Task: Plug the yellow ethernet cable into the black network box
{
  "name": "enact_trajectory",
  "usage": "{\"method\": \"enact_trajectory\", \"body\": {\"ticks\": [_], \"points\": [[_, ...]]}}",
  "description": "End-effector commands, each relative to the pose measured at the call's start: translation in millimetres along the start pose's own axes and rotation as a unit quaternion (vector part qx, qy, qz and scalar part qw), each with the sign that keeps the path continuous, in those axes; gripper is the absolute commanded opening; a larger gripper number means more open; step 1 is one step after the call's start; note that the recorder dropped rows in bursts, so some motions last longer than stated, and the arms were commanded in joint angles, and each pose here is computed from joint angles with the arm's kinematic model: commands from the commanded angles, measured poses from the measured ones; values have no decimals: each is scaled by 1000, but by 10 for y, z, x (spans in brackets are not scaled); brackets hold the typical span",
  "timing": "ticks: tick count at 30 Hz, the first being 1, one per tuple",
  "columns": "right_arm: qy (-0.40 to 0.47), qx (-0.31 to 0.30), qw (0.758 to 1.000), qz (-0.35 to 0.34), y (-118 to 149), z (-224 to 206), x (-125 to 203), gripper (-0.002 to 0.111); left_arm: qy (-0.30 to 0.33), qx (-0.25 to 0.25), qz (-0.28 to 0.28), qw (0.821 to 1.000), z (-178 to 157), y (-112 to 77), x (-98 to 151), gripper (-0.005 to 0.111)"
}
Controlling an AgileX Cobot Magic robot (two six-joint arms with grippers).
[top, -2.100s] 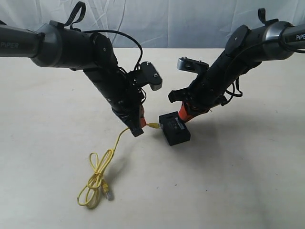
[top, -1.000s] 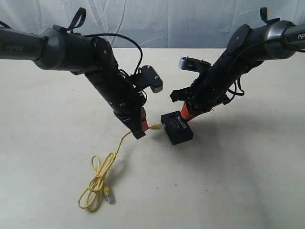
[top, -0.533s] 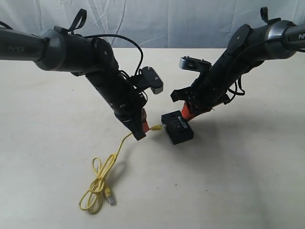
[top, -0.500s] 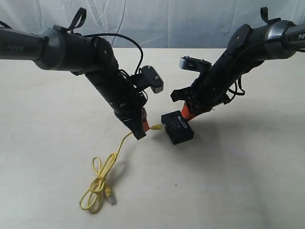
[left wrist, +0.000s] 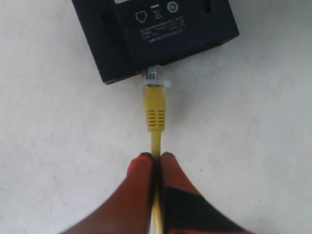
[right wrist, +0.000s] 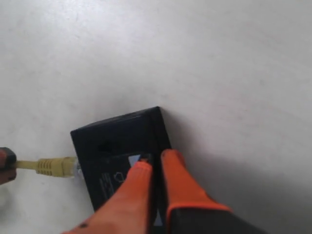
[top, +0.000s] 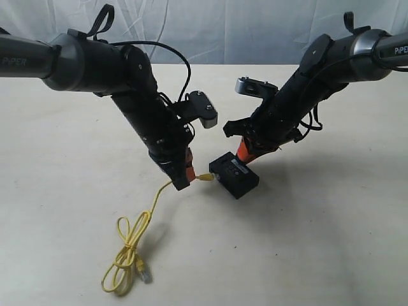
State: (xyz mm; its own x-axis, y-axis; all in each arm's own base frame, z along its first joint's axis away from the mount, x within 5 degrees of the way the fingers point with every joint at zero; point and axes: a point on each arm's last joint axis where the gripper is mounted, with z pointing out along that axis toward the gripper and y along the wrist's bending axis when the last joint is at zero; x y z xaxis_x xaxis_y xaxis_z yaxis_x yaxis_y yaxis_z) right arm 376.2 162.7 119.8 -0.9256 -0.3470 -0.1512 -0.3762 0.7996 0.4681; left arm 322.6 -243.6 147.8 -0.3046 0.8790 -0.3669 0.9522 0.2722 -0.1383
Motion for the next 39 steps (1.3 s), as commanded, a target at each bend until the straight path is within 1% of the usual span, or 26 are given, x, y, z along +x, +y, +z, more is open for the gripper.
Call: {"method": "enact_trajectory", "body": {"ticks": [1, 4, 8, 14, 20, 23, 25, 27, 28, 30, 39], "points": [[5, -5, 1000, 0, 13, 21, 15, 6, 4, -30, -7, 1000, -12, 30, -20, 0], [5, -5, 1000, 0, 13, 21, 15, 6, 12, -49, -10, 999, -15, 64, -5, 0], [5, -5, 1000, 0, 13, 21, 15, 6, 4, -64, -17, 998, -18, 92, -19, 0], [5, -5, 1000, 0, 13, 21, 15, 6, 13, -58, -14, 998, -44, 76, -2, 0], [5, -5, 1000, -1, 12, 21, 14, 6, -1, -69, -7, 998, -279, 41, -40, 0], [4, -4, 1000, -1, 11, 21, 13, 6, 5, -62, -14, 998, -347, 59, 6, 0], [3, -6, 1000, 1, 15, 21, 12, 6, 15, -53, -17, 998, -322, 84, 51, 0], [2, -9, 1000, 3, 19, 21, 9, 6, 26, -38, -13, 999, -250, 83, 78, 0], [2, -9, 1000, 3, 19, 21, 9, 6, 26, -18, -1, 999, -190, 55, 102, 0], [2, -9, 1000, 3, 19, 21, 9, 6, 12, -3, 0, 1000, -145, 28, 101, 0], [4, -10, 1000, 3, 21, 21, 13, 6, 3, -4, -5, 1000, -105, 37, 99, 0]]}}
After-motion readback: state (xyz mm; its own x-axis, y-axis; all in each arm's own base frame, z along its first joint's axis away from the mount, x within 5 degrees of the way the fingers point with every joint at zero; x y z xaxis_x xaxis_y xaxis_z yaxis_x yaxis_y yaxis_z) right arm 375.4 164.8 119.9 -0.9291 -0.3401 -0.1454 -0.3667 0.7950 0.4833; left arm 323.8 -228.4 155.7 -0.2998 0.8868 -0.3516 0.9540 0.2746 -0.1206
